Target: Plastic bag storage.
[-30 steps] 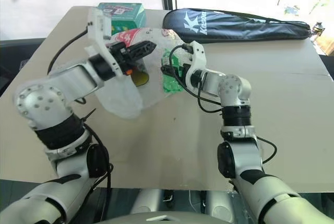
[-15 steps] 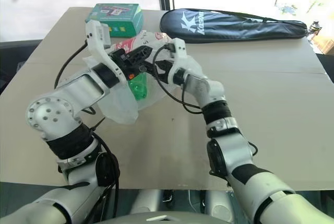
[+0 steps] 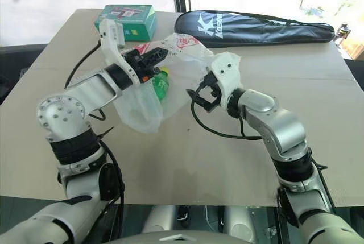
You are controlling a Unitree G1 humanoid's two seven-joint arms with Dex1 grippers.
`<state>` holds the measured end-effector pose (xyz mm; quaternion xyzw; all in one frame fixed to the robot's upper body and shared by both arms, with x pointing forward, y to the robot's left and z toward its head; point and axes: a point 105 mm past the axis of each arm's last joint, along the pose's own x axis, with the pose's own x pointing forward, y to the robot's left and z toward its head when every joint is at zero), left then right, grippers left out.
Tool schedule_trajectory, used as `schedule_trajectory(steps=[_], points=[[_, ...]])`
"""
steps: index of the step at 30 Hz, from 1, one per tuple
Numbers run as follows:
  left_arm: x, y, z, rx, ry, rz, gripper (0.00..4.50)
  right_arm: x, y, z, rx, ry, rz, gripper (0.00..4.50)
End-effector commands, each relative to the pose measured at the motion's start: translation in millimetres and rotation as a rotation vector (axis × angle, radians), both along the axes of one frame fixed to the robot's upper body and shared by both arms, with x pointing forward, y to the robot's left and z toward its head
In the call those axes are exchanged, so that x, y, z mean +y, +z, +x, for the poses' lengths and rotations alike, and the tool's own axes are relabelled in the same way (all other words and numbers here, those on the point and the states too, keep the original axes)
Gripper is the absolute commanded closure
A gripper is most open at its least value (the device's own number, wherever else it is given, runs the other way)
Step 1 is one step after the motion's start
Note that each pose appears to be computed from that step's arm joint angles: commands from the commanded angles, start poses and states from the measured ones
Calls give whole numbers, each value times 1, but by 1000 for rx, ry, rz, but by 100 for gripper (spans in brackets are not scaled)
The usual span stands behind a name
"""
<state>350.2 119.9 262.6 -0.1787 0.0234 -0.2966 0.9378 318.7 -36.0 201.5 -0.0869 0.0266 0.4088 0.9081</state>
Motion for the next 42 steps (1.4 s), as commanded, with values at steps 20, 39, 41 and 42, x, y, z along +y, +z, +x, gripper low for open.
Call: schedule_trajectory(steps=[20,39,41,42], points=[[-20,18,-7,-139,-94,78,450,-80,42,-12,-209,-352,-52,1],[0,40,-71,-236,-487,-142,379,-74,-2,33,9,-505,108,450],[17,38,-91,-177,-550,-227,277,-72,-1,34,11,-491,113,450],[29,29,-103,-121,-586,-248,227,-70,-1,34,13,-480,116,450]])
